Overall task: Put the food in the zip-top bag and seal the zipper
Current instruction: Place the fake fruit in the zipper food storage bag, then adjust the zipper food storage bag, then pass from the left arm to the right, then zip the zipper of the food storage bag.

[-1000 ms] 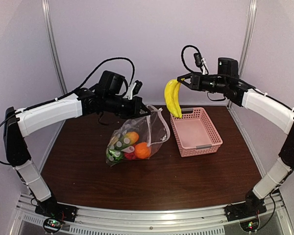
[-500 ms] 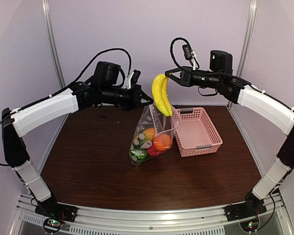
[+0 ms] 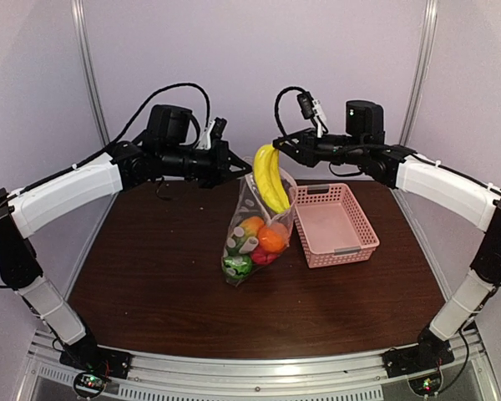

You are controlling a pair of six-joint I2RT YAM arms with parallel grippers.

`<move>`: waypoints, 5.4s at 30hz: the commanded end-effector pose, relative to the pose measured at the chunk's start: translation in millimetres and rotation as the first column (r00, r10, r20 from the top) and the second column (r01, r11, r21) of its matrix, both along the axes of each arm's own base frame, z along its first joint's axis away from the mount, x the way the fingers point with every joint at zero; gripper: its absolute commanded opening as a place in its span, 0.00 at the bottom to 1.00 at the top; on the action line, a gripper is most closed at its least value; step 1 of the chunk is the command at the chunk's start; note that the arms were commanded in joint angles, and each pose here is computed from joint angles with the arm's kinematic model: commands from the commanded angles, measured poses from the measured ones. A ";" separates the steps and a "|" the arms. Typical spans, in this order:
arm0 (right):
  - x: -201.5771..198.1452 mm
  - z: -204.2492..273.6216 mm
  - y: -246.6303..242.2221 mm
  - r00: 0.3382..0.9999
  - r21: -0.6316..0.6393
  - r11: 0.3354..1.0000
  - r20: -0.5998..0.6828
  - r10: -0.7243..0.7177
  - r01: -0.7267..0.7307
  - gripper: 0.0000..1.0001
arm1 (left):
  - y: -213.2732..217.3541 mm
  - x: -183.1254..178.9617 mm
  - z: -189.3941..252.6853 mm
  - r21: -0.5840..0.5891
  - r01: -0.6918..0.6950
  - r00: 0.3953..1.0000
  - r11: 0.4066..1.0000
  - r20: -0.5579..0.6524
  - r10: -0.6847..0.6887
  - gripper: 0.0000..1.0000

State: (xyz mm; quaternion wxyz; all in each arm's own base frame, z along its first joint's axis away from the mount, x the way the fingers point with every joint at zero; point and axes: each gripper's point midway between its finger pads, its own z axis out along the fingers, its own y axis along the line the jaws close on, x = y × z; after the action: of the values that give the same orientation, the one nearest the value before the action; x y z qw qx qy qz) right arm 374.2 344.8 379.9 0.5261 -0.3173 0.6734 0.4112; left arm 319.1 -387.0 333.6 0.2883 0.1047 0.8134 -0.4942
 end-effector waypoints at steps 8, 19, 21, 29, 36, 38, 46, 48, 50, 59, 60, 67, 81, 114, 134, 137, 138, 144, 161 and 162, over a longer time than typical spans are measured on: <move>-13.2 -31.5 21.7 0.994 -0.136 0.990 0.100 0.035 -0.021 0.20 | 19.0 9.8 25.0 -0.107 -0.046 0.998 0.993 0.037 0.050 0.00; -25.9 -59.8 40.7 0.991 -0.301 0.952 0.135 -0.007 0.047 0.29 | 27.0 10.5 23.5 -0.118 -0.066 0.997 0.991 0.035 0.070 0.00; -25.4 -66.2 43.8 0.992 -0.335 0.940 0.128 -0.021 0.063 0.32 | 28.7 10.4 24.2 -0.120 -0.070 0.997 0.990 0.036 0.075 0.00; -42.5 -64.6 51.6 0.998 -0.395 0.918 0.022 0.054 -0.041 0.60 | 34.5 7.8 20.8 -0.117 -0.075 0.996 0.990 0.040 0.080 0.00; -46.4 11.4 18.4 0.995 -0.334 0.942 0.105 -0.006 0.041 0.90 | 38.1 9.4 14.6 -0.111 -0.075 0.996 0.991 0.039 0.079 0.00; -36.5 4.8 7.7 0.993 -0.370 0.924 0.099 -0.062 0.094 0.90 | 38.0 8.9 13.5 -0.113 -0.070 0.996 0.991 0.039 0.075 0.00; -24.3 -86.4 -12.3 0.989 -0.583 0.807 -0.039 -0.143 0.093 0.81 | 37.7 4.6 12.3 -0.109 -0.044 0.997 0.993 0.051 0.050 0.00; -21.8 -103.9 -12.6 0.984 -0.610 0.788 -0.078 -0.163 0.082 0.78 | 37.6 4.4 10.9 -0.107 -0.042 0.998 0.993 0.051 0.047 0.00; -18.1 -117.6 -12.3 0.978 -0.631 0.772 -0.104 -0.182 0.076 0.72 | 36.8 4.7 8.8 -0.105 -0.039 0.998 0.994 0.049 0.044 0.00; -16.8 -74.9 0.4 0.978 -0.544 0.838 -0.151 -0.144 0.039 0.00 | 27.9 0.1 14.4 -0.070 0.036 0.995 0.997 0.094 -0.030 0.00; -21.8 -57.5 0.8 0.981 -0.511 0.859 -0.144 -0.127 0.036 0.00 | 22.9 -5.0 23.9 -0.054 0.070 0.989 0.996 0.133 -0.062 0.00; -40.7 -42.9 20.4 0.976 -0.343 0.935 -0.217 0.014 -0.090 0.00 | 7.6 -3.8 -35.1 0.082 0.125 0.989 0.989 0.069 -0.131 0.00; -96.5 5.4 39.6 0.906 -0.116 0.924 -0.275 0.323 -0.364 0.39 | -11.5 -22.2 35.1 0.020 0.312 0.913 0.950 0.269 -0.305 0.00; -35.0 -92.6 -46.0 0.879 -0.411 0.817 0.071 0.471 -0.405 0.66 | -11.7 -77.6 -6.3 0.023 0.659 0.740 0.751 0.158 -0.654 0.00; -71.6 -67.1 -21.6 0.821 -0.364 0.791 0.109 0.560 -0.491 0.10 | 0.4 -73.4 -12.8 0.112 0.660 0.728 0.743 0.152 -0.669 0.00; -74.3 -60.7 -24.4 0.834 -0.357 0.806 0.116 0.539 -0.471 0.00 | 10.9 -60.1 -16.6 0.171 0.621 0.751 0.765 0.149 -0.643 0.00; -75.7 -56.4 -25.5 0.839 -0.351 0.812 0.118 0.532 -0.466 0.00 | 14.4 -55.9 -19.0 0.198 0.606 0.759 0.770 0.147 -0.635 0.00; -82.0 -10.2 -22.6 0.908 -0.319 0.873 0.075 0.411 -0.369 0.00 | 36.1 -21.0 -20.6 0.414 0.400 0.828 0.818 0.219 -0.516 0.30; -71.5 -33.9 -22.0 0.961 -0.402 0.877 -0.193 0.199 -0.262 0.00 | -10.3 -65.3 86.1 0.182 0.178 0.592 0.967 0.766 -0.253 0.76; -72.1 -28.2 -22.8 0.962 -0.397 0.881 -0.190 0.195 -0.257 0.00 | -17.9 -66.2 84.1 0.182 0.188 0.592 0.965 0.763 -0.259 0.75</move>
State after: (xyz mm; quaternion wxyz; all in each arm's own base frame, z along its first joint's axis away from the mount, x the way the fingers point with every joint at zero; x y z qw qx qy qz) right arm 304.5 326.2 332.1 0.3370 -0.4838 0.7296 0.3463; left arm 247.1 -377.1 415.4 0.5362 0.4279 0.6186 -0.3832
